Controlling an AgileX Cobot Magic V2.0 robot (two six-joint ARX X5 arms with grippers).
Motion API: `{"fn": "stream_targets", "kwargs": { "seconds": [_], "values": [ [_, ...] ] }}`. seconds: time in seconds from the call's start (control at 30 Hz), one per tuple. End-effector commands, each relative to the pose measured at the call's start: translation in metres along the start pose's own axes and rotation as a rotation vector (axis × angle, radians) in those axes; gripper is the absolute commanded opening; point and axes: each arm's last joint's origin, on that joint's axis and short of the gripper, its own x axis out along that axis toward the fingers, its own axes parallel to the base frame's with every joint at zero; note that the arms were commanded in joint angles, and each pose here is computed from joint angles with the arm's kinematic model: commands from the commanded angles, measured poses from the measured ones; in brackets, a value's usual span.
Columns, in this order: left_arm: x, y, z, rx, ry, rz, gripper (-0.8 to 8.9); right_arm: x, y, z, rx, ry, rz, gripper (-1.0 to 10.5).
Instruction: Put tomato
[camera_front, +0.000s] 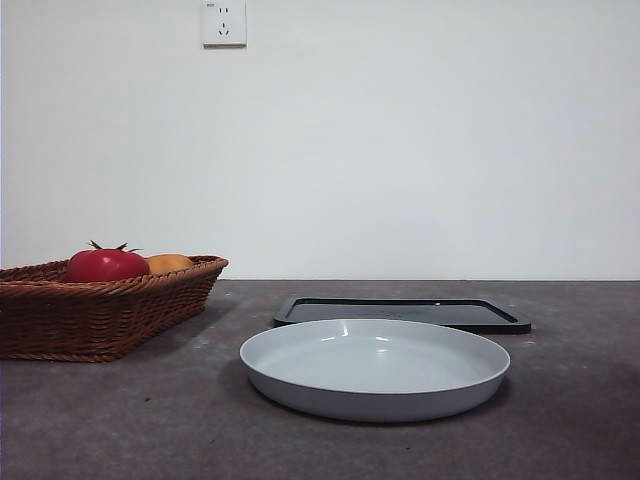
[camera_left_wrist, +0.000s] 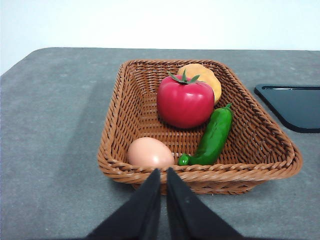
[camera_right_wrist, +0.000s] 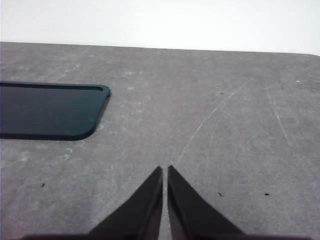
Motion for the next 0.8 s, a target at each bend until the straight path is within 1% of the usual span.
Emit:
{"fn": "stream_targets", "kwargs": {
  "seconds": [0.03, 0.13, 0.3, 0.57, 0.6, 0.7, 0.8],
  "values": [
    [0.002, 0.0, -0.007, 0.008, 0.021, -0.007, 0.18, 0.0, 0.0, -0.001, 0.017, -0.008, 0.001, 0.1],
    [0.002, 0.0, -0.004, 0.008, -0.002, -0.008, 0.18, 0.0, 0.0, -0.001, 0.017, -0.009, 0.001, 0.1],
    [0.001, 0.0, 0.005, 0.007, -0.105, -0.01, 0.18, 0.0, 0.0, 0.001, 0.017, -0.019, 0.002, 0.1],
    [0.0, -0.001, 0.011, -0.018, -0.148, -0.012, 0.16, 0.0, 0.0, 0.003, 0.019, -0.031, 0.006, 0.1],
    [0.0, -0.001, 0.013, -0.03, -0.154, -0.014, 0.16, 0.0, 0.0, 0.004, 0.031, -0.037, 0.006, 0.1],
    [-0.005, -0.001, 0.025, -0.08, -0.191, -0.018, 0.16, -0.004, 0.0, 0.014, 0.101, -0.064, 0.008, 0.0],
    [-0.012, 0.0, 0.043, -0.102, -0.24, 0.011, 0.16, -0.01, 0.001, 0.03, 0.151, -0.113, 0.013, 0.1]
  ]
}}
